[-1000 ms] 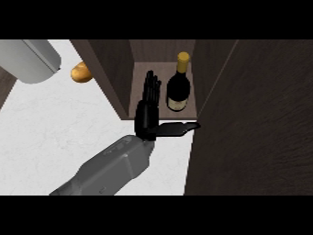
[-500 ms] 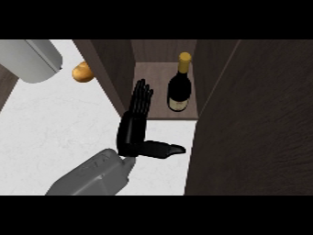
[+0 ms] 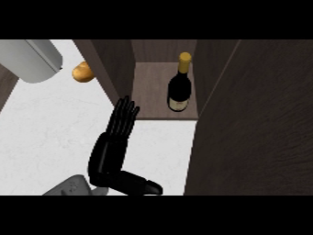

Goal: Pick up the wine, place it into the cabinet and close the cabinet

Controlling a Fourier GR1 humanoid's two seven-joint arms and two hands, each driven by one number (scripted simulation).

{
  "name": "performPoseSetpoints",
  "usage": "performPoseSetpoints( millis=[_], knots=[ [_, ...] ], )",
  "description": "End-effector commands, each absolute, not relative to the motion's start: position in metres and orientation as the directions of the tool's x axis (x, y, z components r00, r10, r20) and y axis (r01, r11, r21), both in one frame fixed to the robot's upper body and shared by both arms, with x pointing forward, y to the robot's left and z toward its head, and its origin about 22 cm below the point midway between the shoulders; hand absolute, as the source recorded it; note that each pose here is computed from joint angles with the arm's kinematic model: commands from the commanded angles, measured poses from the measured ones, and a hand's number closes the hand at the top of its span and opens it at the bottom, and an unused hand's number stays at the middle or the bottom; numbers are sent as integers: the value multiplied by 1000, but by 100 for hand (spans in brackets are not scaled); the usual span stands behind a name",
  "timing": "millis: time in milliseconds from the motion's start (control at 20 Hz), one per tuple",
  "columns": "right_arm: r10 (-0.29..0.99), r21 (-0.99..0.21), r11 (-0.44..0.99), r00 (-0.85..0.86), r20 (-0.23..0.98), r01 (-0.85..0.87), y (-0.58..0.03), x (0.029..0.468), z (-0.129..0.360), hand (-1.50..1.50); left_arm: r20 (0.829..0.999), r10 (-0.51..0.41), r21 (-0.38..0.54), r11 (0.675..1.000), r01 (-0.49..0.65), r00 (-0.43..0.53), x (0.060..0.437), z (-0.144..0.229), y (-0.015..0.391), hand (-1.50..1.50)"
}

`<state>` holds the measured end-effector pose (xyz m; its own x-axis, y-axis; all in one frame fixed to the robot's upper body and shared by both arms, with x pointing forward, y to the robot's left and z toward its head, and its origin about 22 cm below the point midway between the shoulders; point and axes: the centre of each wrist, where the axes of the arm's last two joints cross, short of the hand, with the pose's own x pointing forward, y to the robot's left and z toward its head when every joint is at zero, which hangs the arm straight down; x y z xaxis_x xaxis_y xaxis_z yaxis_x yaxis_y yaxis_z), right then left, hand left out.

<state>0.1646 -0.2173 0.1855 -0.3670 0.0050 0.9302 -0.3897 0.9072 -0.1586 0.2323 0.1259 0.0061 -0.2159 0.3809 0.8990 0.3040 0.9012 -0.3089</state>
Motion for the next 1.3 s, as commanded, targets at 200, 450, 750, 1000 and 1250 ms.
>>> performPoseSetpoints(
  millis=[200, 450, 750, 1000, 1250],
  knots=[
    [9, -225, 808, -370, 929, -545, -214, 140, 201, 150, 891, 400, -308, 881, 360, -216, 194, 38, 180, 150],
    [-86, -138, 742, -297, 951, -656, -195, 139, 186, 150, 891, 404, -317, 881, 352, -207, 189, 56, 209, 150],
    [-100, -162, 657, -299, 949, -736, -170, 117, 198, 150, 894, 380, -306, 904, 298, -236, 165, 44, 257, -150],
    [-148, -108, 586, -238, 960, -803, -135, 103, 206, 150, 881, 411, -348, 898, 268, -233, 160, 59, 292, -150],
    [-36, -179, 528, -233, 972, -830, -88, 116, 187, 150, 877, 397, -345, 912, 220, -271, 151, 64, 330, -150]
  ],
)
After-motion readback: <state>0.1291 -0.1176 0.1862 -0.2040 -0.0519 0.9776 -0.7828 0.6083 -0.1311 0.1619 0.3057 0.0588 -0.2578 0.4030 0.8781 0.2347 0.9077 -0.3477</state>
